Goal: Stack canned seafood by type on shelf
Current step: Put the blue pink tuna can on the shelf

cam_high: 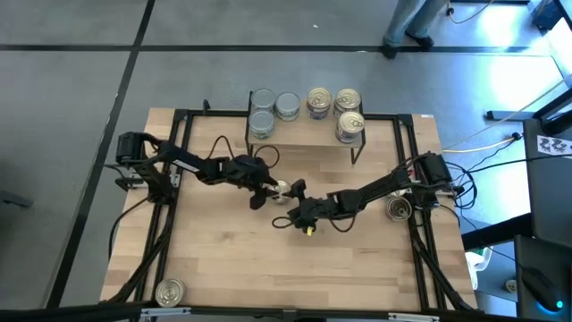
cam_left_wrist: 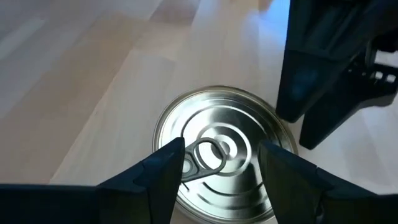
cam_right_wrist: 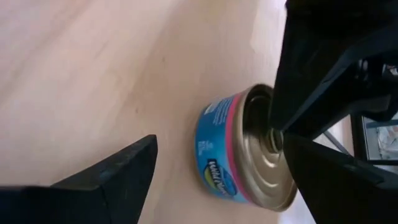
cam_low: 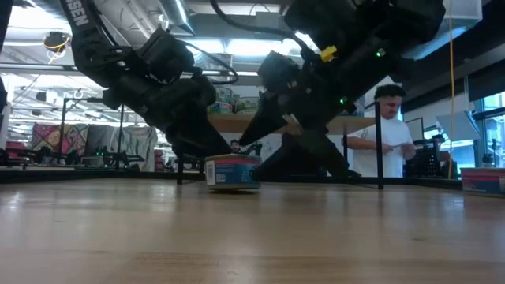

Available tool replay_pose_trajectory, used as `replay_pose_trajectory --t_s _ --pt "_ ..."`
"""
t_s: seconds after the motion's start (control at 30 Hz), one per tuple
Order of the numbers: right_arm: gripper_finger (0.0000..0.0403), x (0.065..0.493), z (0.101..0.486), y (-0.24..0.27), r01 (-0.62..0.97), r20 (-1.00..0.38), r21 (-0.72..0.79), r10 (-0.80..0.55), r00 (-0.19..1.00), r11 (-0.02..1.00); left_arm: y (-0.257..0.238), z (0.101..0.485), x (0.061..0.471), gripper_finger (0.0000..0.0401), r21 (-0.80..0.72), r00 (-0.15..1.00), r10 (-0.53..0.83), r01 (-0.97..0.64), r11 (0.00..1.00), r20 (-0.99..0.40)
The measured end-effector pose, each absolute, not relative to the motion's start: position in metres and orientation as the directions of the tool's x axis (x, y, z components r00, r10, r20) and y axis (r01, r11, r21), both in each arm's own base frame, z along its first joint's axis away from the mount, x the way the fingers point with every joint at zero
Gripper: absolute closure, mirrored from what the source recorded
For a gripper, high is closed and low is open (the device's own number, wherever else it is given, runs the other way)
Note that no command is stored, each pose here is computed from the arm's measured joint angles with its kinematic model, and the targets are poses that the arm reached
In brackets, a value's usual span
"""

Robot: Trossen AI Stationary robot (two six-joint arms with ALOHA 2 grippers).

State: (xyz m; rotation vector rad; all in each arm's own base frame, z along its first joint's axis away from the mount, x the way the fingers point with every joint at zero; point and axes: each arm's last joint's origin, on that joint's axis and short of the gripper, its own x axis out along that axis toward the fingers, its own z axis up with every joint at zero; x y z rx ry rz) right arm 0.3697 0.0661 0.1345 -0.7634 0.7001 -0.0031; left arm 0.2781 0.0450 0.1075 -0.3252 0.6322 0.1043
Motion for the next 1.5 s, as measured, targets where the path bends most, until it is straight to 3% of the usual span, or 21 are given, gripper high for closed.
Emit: replay_pose_trajectory --t_s 0.27,0.57,0.9,1.0,1.2,1.5 --pt "0.0056 0.372 0.128 0.055 -0.2 -0.574 -0.668 -0.326 0.751 0.716 0.051 0.108 0.277 0.0194 -0.341 0.814 -0.004 -0.238 0.909 -0.581" --pt "0.0056 0.377 0.111 0.054 -0.246 -0.544 -0.769 -0.402 0.737 0.59 0.057 0.108 0.276 0.0194 -0.366 0.813 0.019 -0.282 0.887 -0.581" --pt "0.0058 0.381 0.112 0.035 -0.183 -0.517 -0.774 -0.438 0.735 0.606 0.056 0.108 0.276 0.0194 -0.355 0.813 0.017 -0.272 0.895 -0.581" --pt "0.0085 0.382 0.112 0.031 -0.181 -0.518 -0.77 -0.433 0.738 0.612 0.056 0.107 0.276 0.0193 -0.354 0.813 0.016 -0.271 0.895 -0.582" --pt "0.0204 0.382 0.111 0.034 -0.213 -0.533 -0.748 -0.376 0.758 0.629 0.056 0.108 0.276 0.0193 -0.37 0.814 0.013 -0.277 0.887 -0.58" --pt "0.0208 0.372 0.128 0.063 -0.245 -0.538 -0.755 -0.36 0.762 0.608 0.051 0.116 0.273 0.0193 -0.382 0.815 -0.01 -0.261 0.887 -0.58"
